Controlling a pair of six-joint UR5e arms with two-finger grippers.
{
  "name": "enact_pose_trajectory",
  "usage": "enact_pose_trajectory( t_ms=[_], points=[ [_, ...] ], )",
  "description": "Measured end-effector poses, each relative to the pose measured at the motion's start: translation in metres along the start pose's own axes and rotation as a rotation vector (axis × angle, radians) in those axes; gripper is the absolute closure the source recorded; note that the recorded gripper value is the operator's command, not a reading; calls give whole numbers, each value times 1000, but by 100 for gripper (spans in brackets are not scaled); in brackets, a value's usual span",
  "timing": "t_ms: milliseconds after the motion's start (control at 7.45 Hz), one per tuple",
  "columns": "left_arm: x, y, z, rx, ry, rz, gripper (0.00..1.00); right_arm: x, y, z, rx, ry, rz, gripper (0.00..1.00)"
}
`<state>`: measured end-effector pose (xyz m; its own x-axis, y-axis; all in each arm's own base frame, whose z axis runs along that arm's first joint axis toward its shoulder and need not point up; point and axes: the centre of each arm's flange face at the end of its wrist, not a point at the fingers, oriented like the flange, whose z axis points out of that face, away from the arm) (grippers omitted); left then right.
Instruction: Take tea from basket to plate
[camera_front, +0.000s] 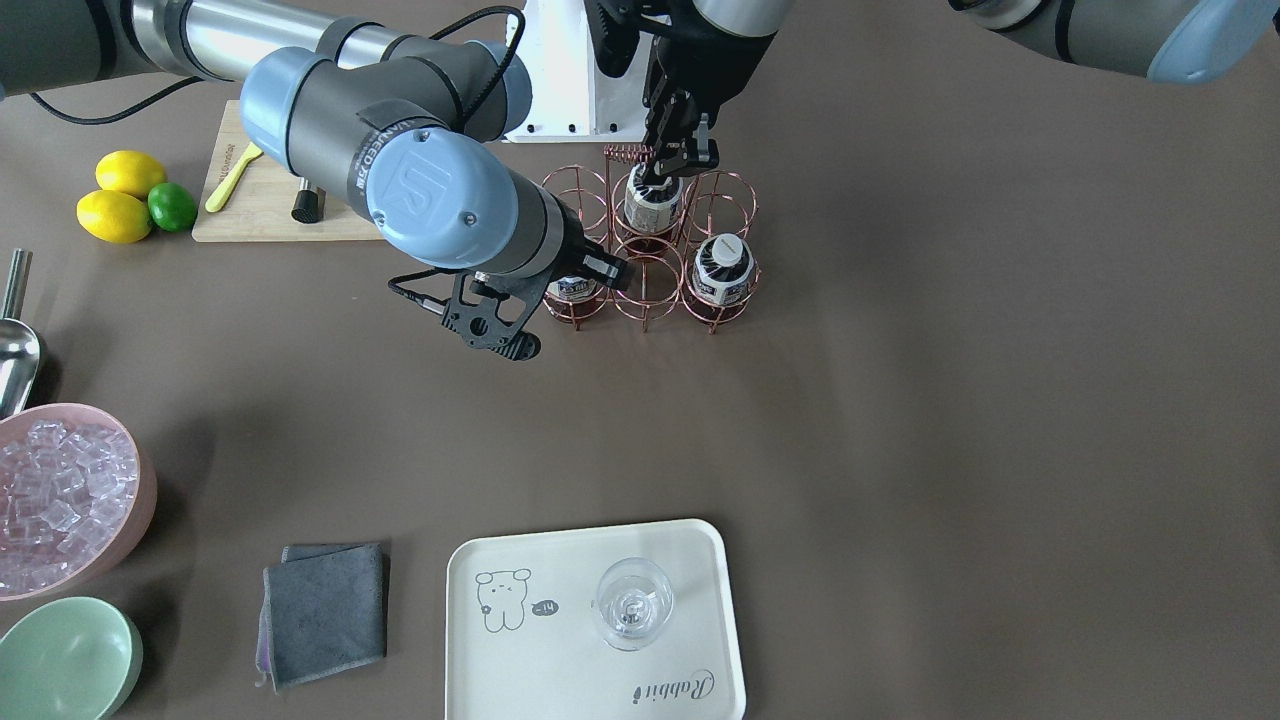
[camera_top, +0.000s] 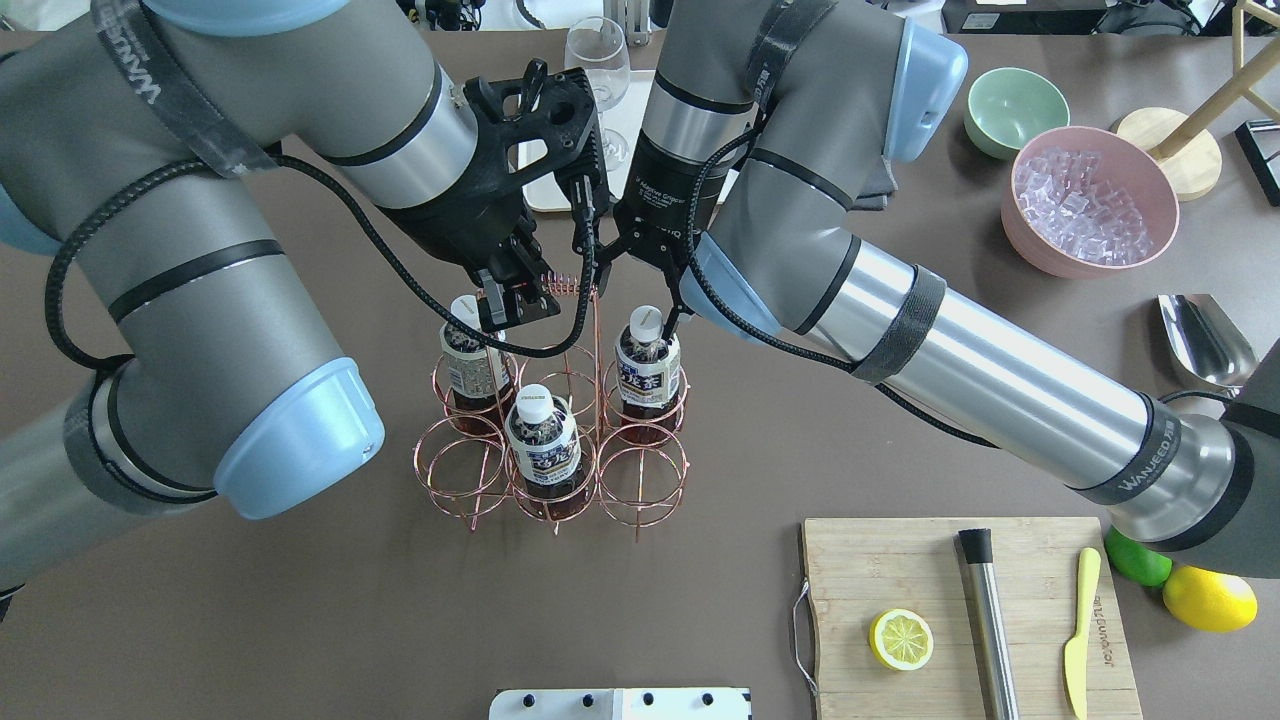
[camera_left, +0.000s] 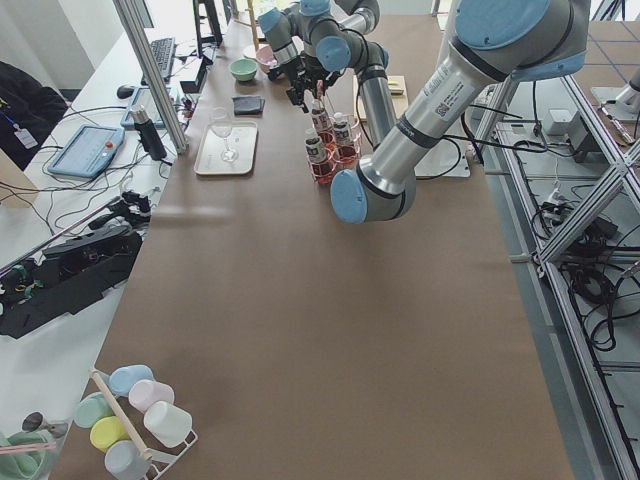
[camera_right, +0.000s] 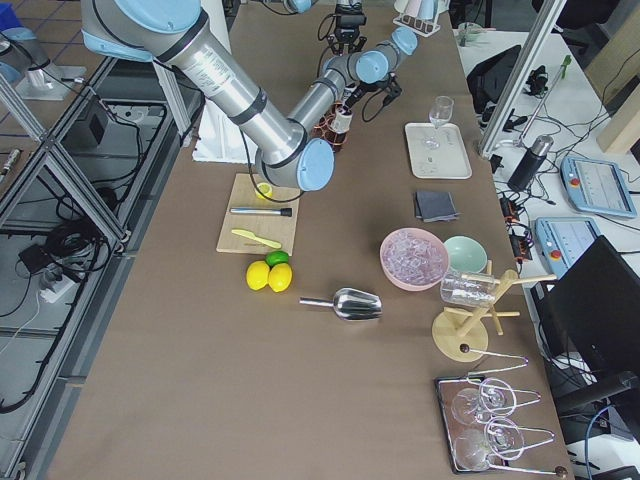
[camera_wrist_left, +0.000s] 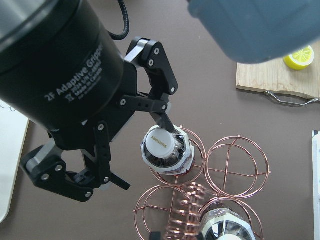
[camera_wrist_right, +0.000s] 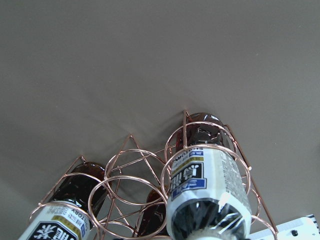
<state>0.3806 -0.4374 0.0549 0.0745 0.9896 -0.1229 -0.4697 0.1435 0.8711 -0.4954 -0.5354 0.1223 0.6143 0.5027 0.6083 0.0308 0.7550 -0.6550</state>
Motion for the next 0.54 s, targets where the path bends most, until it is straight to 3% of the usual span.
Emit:
enact_pose_trajectory(
  t_ms=[269,403,537],
  points=[
    [1,-1,-1,3,0,-2,100,1,4,4,-3,14,8,90],
    [2,-2,-2,5,0,-1,100,2,5,3,-3,22,19,100],
    [3,-2,-4,9,-1,1,100,4,8,1,-3,27,27,100]
  ],
)
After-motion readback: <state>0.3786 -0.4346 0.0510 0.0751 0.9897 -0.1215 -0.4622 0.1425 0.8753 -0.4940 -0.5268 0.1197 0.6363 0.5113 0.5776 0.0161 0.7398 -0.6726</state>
